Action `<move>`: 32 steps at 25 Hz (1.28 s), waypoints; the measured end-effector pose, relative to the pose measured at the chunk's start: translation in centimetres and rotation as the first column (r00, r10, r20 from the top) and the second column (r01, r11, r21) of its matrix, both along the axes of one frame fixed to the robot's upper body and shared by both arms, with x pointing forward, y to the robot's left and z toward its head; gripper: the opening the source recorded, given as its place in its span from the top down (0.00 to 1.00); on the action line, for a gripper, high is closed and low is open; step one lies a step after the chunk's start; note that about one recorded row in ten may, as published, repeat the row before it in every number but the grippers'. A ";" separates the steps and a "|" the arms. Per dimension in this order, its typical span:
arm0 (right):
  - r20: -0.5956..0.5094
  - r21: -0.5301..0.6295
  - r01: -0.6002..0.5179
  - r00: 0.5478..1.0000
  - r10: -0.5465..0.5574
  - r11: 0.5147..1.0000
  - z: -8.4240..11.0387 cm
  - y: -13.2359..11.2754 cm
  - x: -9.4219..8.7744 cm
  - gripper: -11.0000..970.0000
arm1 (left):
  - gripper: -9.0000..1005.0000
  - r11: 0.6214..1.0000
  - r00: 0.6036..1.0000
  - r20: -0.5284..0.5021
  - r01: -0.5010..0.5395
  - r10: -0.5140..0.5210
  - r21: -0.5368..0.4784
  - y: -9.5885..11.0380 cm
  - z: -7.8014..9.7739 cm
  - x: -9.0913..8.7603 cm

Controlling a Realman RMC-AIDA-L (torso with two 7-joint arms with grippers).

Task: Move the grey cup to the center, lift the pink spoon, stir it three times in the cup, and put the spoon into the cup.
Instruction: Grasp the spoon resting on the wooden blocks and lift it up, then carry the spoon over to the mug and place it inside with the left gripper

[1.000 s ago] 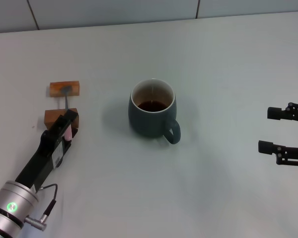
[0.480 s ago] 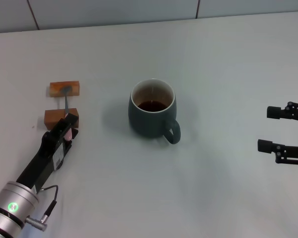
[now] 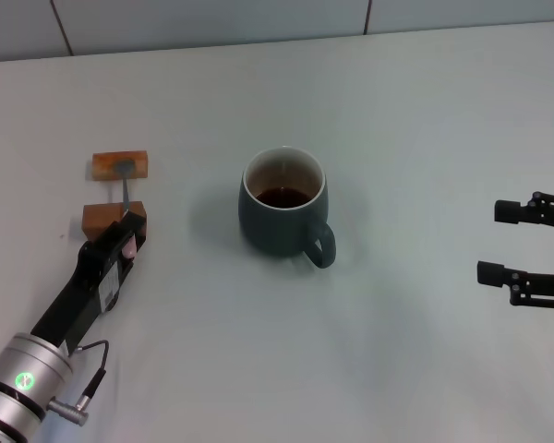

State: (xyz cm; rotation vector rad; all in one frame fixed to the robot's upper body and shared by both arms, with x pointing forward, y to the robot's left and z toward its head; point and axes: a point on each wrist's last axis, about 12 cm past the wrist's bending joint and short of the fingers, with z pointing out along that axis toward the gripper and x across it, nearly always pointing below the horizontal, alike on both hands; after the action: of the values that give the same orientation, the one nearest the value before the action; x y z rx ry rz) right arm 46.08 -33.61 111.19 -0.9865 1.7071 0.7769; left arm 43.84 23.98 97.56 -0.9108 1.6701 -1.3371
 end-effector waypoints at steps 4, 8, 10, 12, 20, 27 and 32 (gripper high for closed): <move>-0.001 0.000 -0.001 1.000 0.001 1.000 0.0 0.0 0.0 0.18 | 0.63 1.000 1.000 0.000 0.001 -0.001 -0.001 0.0 0.0 0.0; -0.001 0.001 -0.001 1.000 0.001 1.000 0.0 0.0 0.0 0.18 | 0.68 1.000 1.000 -0.003 -0.003 0.003 -0.005 0.0 0.0 0.0; -0.001 0.001 -0.001 1.000 0.001 1.000 0.0 0.0 0.0 0.18 | 0.70 1.000 1.000 -0.004 -0.005 0.005 -0.006 0.0 0.0 -0.1; -0.001 0.001 0.000 1.000 0.000 1.000 0.0 0.0 0.0 0.18 | 0.70 1.000 1.000 -0.004 -0.006 0.006 -0.006 0.0 0.0 -0.1; 0.000 0.001 -0.001 1.000 0.001 1.000 0.0 0.0 0.0 0.18 | 0.75 0.999 0.999 -0.002 -0.033 0.033 -0.007 0.4 -0.1 -0.2; -0.002 0.003 -0.001 1.000 0.001 1.000 -0.1 0.0 -0.1 0.18 | 0.83 0.998 0.995 0.089 -0.039 0.036 0.040 1.8 0.7 0.1; -0.006 0.006 0.000 1.000 0.000 1.000 -0.3 0.0 -0.2 0.18 | 0.86 0.994 0.988 0.153 0.023 -0.038 0.103 2.5 1.4 0.8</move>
State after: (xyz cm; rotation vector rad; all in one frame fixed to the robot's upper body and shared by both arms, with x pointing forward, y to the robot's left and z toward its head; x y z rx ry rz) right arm 45.89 -33.59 110.93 -0.9812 1.7092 0.7851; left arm 44.60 26.44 98.93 -0.7075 1.6218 -1.2972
